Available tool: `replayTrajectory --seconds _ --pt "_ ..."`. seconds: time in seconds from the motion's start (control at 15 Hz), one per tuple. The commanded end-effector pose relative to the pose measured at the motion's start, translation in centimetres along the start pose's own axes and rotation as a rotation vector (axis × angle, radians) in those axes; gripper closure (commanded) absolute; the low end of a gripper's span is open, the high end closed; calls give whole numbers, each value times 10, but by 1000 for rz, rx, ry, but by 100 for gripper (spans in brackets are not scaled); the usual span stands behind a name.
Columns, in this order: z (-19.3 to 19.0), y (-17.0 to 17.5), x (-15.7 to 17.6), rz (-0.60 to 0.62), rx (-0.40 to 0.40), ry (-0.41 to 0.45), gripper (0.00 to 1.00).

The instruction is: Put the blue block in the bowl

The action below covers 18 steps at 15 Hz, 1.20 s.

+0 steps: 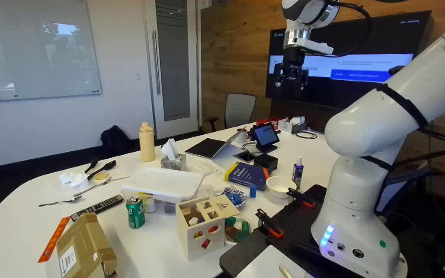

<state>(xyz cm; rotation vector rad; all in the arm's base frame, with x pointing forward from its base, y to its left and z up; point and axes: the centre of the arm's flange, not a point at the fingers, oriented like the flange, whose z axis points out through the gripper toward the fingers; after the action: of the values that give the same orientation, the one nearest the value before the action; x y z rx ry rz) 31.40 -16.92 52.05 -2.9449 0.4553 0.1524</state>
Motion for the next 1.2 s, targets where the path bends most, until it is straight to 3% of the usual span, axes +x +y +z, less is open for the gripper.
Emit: replayTrajectory --seconds 0.0,0.2,0.6,0.8,1.13 --pt "0 0 0 0 0 0 0" --pt "60 14 54 75 -10 16 0" --pt "204 13 116 154 -106 27 0" --pt "276 19 138 186 -120 51 0" --pt "367 36 152 260 -68 33 0"
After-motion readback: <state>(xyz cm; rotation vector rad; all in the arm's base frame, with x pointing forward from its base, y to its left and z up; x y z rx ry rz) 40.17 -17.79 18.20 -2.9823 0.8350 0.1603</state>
